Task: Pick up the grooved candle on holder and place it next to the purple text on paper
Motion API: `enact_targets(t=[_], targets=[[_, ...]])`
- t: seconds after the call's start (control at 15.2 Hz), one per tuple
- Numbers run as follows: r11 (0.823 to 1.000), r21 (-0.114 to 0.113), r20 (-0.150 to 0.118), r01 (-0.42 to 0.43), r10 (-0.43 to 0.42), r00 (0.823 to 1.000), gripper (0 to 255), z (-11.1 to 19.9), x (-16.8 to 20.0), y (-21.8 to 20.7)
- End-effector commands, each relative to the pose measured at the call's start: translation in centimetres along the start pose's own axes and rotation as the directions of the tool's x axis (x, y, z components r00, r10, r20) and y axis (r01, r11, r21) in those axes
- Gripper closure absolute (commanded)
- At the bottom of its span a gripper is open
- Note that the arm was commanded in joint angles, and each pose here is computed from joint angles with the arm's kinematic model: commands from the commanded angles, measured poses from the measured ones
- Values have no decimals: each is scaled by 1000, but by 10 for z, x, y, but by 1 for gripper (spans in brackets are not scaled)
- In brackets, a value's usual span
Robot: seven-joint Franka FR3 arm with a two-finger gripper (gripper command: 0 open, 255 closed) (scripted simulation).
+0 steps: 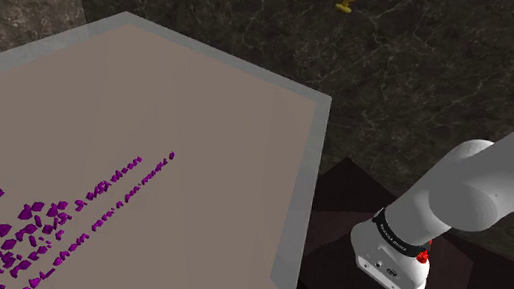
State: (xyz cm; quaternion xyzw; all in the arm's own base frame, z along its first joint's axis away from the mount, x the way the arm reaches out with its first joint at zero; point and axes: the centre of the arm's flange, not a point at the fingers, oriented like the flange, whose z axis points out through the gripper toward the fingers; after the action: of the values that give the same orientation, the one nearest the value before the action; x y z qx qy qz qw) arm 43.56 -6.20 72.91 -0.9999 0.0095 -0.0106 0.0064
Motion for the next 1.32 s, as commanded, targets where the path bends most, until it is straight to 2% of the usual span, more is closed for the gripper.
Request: enact_targets(t=[0.0,1.25], targets=[[1000,-1,0,-1,1,1000,255,-1,-14,-22],[1000,-1,0,-1,1,1000,255,-1,-124,-248]])
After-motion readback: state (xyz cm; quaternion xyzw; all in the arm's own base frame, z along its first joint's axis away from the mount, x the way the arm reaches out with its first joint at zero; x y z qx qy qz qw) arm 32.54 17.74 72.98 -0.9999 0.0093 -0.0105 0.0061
